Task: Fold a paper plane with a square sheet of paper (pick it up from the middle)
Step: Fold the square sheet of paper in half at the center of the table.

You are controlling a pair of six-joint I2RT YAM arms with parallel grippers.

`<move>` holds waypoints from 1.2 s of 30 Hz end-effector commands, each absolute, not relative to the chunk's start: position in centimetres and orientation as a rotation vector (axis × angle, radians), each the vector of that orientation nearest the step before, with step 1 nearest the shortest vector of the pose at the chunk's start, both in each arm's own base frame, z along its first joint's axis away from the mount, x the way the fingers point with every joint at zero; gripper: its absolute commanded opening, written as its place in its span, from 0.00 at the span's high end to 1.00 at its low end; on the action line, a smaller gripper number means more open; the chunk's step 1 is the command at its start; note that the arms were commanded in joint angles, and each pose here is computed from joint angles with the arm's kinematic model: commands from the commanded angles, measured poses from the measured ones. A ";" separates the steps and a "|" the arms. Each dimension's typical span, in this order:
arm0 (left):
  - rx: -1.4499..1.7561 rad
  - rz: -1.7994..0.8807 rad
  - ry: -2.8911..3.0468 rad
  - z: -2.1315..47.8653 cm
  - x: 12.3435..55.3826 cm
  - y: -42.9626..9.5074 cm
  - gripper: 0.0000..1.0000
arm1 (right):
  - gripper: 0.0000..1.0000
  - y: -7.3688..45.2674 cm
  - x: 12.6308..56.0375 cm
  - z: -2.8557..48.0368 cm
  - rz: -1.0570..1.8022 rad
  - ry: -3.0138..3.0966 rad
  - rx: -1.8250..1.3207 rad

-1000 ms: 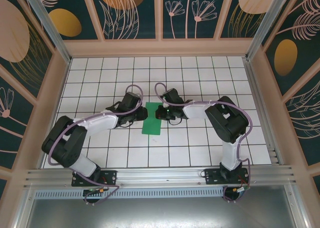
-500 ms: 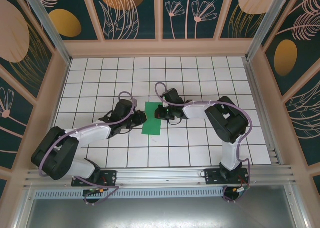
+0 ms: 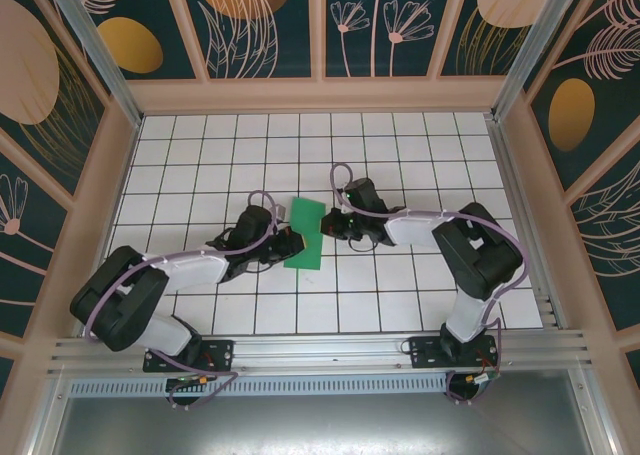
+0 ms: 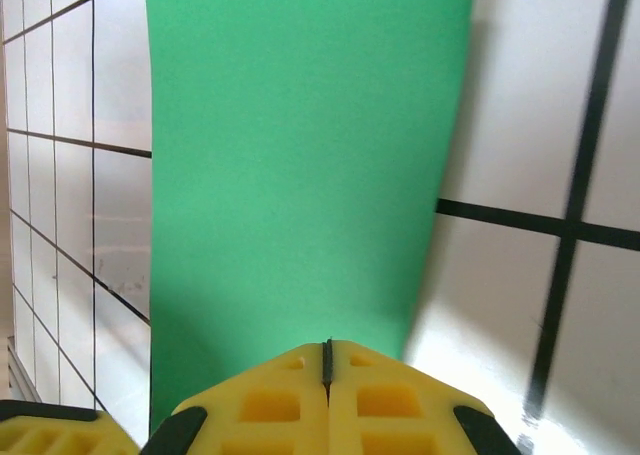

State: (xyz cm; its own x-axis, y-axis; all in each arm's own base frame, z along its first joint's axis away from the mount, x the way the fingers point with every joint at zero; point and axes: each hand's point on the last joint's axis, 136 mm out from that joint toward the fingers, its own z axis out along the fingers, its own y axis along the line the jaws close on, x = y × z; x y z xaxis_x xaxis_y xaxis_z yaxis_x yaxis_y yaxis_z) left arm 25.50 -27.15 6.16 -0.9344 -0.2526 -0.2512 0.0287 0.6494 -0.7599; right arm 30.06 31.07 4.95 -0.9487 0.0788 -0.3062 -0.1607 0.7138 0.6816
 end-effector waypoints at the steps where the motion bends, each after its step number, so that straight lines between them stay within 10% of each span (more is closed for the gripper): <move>1: -0.150 -1.195 2.546 6.2 25.4 -28.8 1.00 | 1.00 31.1 29.8 6.1 1.142 2.565 -0.074; 36: -0.183 -0.913 2.707 1.3 25.5 -29.0 1.00 | 1.00 32.0 28.0 3.9 1.182 2.629 -0.176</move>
